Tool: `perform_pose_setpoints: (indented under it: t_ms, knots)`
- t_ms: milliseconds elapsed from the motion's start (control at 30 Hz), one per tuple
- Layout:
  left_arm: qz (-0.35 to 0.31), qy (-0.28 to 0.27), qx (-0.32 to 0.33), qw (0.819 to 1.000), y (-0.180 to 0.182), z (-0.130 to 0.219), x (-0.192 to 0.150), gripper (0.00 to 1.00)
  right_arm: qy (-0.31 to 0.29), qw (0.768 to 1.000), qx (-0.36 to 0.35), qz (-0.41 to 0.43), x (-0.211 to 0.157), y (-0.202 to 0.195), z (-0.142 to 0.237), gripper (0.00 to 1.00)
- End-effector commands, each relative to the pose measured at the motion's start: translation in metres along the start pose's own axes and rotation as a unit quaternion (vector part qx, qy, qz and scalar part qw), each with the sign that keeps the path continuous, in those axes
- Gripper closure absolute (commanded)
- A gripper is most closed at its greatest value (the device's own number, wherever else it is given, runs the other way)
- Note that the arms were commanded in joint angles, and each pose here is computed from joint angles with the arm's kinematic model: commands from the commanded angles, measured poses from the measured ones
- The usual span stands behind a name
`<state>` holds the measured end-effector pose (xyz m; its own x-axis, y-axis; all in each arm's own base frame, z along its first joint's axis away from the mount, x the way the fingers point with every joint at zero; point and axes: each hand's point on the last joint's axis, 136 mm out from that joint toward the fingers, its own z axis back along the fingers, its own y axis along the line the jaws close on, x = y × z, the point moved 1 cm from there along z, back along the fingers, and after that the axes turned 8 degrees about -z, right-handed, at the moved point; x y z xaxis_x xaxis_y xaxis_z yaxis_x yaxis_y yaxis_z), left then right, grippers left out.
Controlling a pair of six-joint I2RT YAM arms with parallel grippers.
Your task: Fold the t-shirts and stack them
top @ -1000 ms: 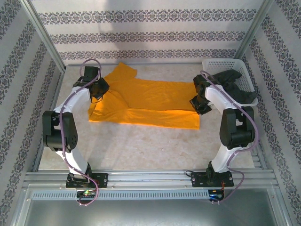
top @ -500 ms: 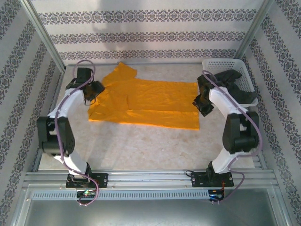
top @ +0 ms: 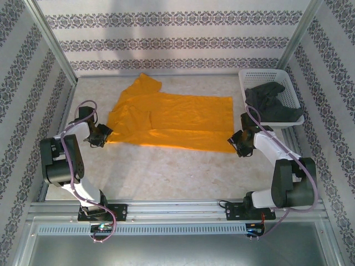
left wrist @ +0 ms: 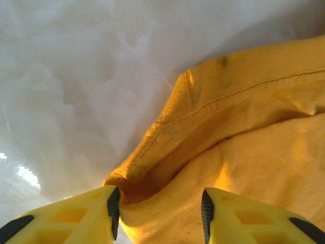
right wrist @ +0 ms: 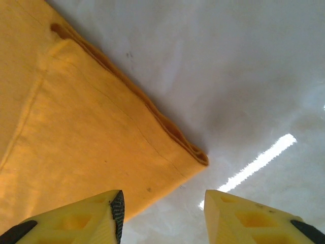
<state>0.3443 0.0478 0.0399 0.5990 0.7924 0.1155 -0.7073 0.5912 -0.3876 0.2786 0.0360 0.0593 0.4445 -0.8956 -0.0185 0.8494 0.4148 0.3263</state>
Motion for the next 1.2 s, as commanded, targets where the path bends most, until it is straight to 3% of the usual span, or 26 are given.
perform_pose_setpoints:
  t_ms: [0,100,267,633,867,1067,1167]
  knots:
    - [0.006,-0.011,0.0,1.0,-0.002,0.002,0.007,0.55,0.004,1.0,0.009,0.005,0.002,0.005,-0.006,0.54]
    - [0.003,-0.021,0.018,1.0,0.003,0.01,0.008,0.55,0.007,1.0,-0.004,-0.001,0.003,0.003,-0.012,0.54]
    - [-0.021,-0.078,0.059,0.995,0.01,0.046,0.019,0.48,0.008,1.0,-0.02,0.003,0.004,0.005,-0.017,0.54]
    - [0.001,0.003,0.032,0.999,0.016,0.028,-0.032,0.45,-0.014,0.997,-0.08,0.013,-0.005,-0.019,-0.003,0.55]
    - [0.006,0.015,0.037,0.999,0.017,0.015,-0.034,0.44,-0.007,0.995,-0.092,0.035,-0.011,-0.021,-0.01,0.53]
    - [0.006,-0.001,0.02,1.0,0.004,-0.001,-0.015,0.55,-0.002,0.995,-0.095,0.036,-0.012,-0.017,-0.018,0.56]
    - [0.003,-0.013,0.014,1.0,-0.003,-0.008,-0.003,0.65,-0.002,0.994,-0.1,0.036,-0.01,-0.015,-0.023,0.6]
